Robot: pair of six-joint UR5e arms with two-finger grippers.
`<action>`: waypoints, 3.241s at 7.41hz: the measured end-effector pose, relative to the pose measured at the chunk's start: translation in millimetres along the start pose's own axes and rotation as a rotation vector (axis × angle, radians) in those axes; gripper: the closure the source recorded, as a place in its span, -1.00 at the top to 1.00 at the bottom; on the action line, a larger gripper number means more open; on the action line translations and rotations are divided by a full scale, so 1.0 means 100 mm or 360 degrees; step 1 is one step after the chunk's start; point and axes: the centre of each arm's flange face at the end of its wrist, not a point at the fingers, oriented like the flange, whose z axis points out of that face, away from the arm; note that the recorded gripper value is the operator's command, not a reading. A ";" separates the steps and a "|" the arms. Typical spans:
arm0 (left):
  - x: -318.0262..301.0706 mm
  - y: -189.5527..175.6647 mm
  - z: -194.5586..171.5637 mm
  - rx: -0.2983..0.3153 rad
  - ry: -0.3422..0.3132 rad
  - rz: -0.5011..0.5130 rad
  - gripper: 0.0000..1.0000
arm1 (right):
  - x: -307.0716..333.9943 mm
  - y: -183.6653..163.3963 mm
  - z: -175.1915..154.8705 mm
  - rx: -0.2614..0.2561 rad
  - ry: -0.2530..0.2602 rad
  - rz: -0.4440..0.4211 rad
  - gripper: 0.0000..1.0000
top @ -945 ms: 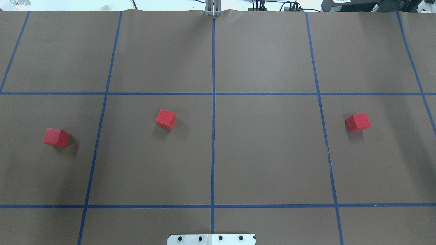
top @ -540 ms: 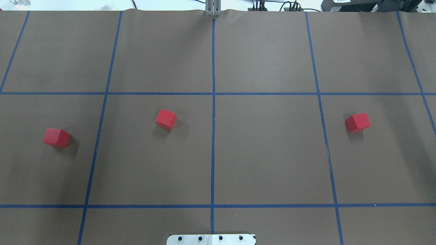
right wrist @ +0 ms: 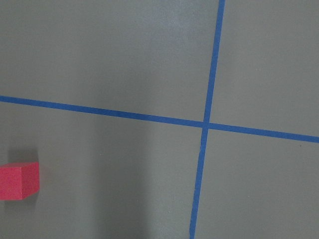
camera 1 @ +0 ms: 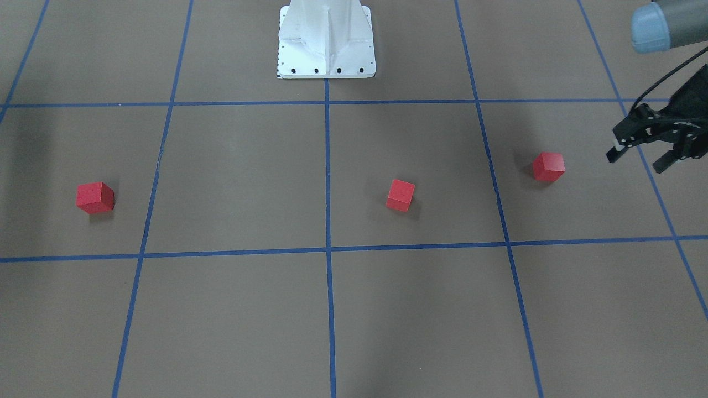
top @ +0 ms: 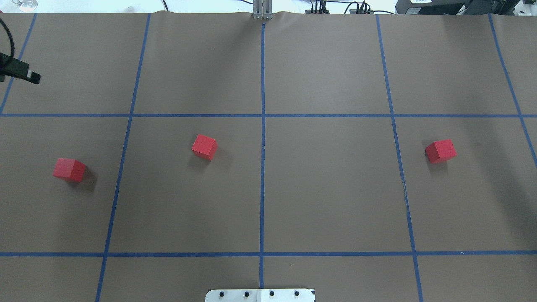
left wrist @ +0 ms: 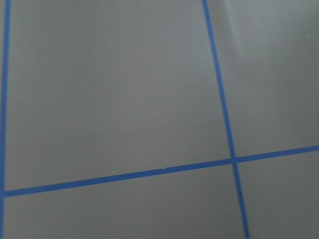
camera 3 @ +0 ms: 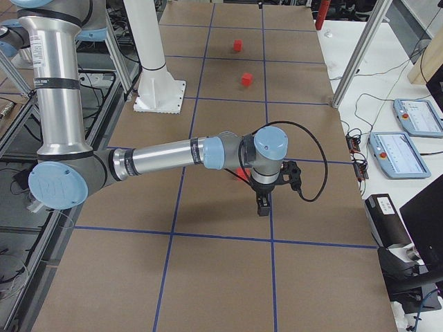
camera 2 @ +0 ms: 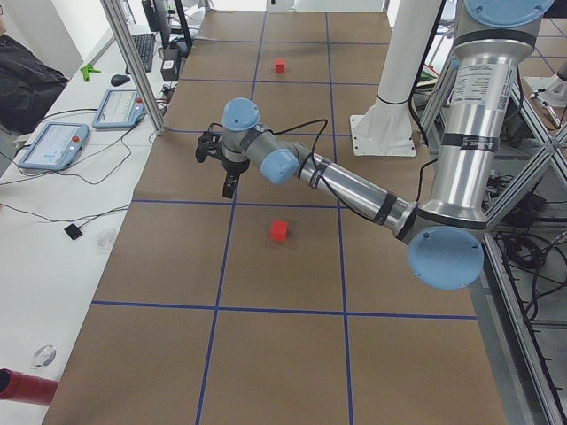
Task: Form red blocks into L shape at center
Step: 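Reach the left gripper down to the middle red cube and grasp it, then carry the red cube with the left gripper to the grid center and release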
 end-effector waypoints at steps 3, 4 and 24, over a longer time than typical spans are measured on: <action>1.68 0.31 0.79 0.0116 -0.0029 -0.0067 1.00 | 0.01 -0.01 0.15 0.0011 -0.0011 -0.0053 0.98; 2.18 0.46 1.08 0.0158 -0.0032 -0.0079 1.00 | 0.01 -0.02 0.21 0.0038 -0.0014 -0.0092 0.98; 3.73 0.30 2.24 0.0196 -0.0087 -0.0217 -1.00 | -0.11 -0.08 0.28 0.0043 -0.0026 -0.0150 0.98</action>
